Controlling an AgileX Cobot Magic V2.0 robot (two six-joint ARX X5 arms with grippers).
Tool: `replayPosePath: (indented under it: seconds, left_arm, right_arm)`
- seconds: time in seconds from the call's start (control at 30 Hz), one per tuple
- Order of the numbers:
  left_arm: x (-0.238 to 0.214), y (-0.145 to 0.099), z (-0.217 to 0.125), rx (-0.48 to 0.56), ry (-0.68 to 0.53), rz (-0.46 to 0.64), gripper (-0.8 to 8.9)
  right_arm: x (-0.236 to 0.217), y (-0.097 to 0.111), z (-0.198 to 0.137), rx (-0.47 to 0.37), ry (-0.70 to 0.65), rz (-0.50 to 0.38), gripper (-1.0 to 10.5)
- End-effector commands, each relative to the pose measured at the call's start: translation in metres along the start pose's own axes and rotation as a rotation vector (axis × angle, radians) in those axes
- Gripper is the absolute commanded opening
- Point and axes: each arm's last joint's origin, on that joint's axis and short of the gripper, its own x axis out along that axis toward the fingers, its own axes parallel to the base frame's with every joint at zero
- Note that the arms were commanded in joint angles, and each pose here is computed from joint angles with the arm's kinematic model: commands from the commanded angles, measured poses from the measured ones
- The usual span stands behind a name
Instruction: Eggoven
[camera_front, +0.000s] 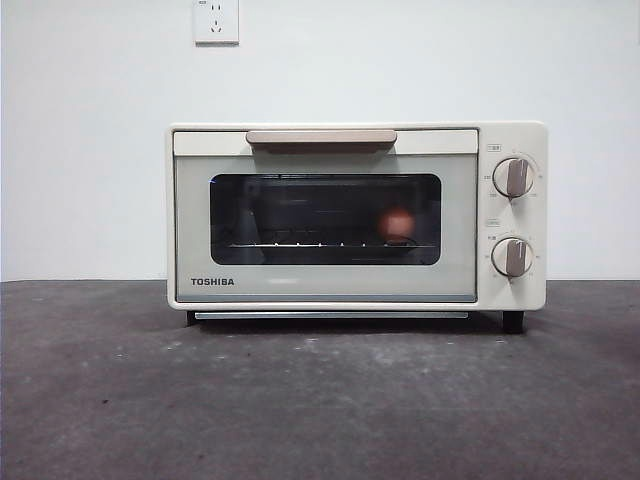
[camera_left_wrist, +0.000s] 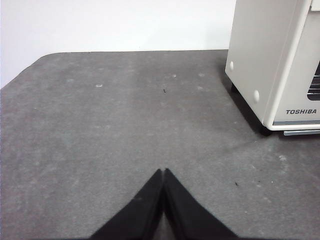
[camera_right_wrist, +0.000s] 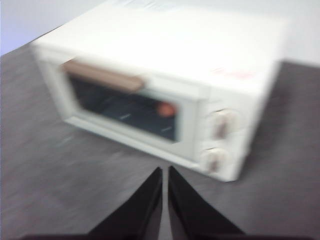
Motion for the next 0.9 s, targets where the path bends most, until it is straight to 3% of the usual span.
replayPosePath:
  seconds: [0.03,0.13,0.3,0.4,0.7,0.9]
  left_arm:
    - [0.002,0.000,-0.007,-0.005,0.029,0.001,0.08]
    - [0.002,0.000,-0.007,-0.005,0.029,0.001,0.08]
    - [0.002,0.000,-0.007,-0.005,0.029,0.001,0.08]
    - [0.002,0.000,-0.007,-0.005,0.029,0.001,0.08]
    - [0.002,0.000,-0.007,-0.005,0.028,0.001,0.07]
    - [0.002,0.000,-0.007,-0.005,0.029,0.001,0.07]
  right_arm:
    - [-0.003,-0.011,0.001,-0.055,-0.055,-0.046,0.0]
    - [-0.005,-0.022,-0.008,-0.057,-0.120,-0.064,0.0]
    - [-0.005,-0.040,-0.041,-0.064,-0.245,-0.209,0.0]
    - [-0.002,-0.044,-0.065,-0.071,-0.306,-0.254,0.0]
    - [0.012,-0.049,-0.126,-0.065,-0.329,-0.292,0.0]
    - [0.020,-0.052,-0.147,-0.022,-0.307,-0.286,0.0]
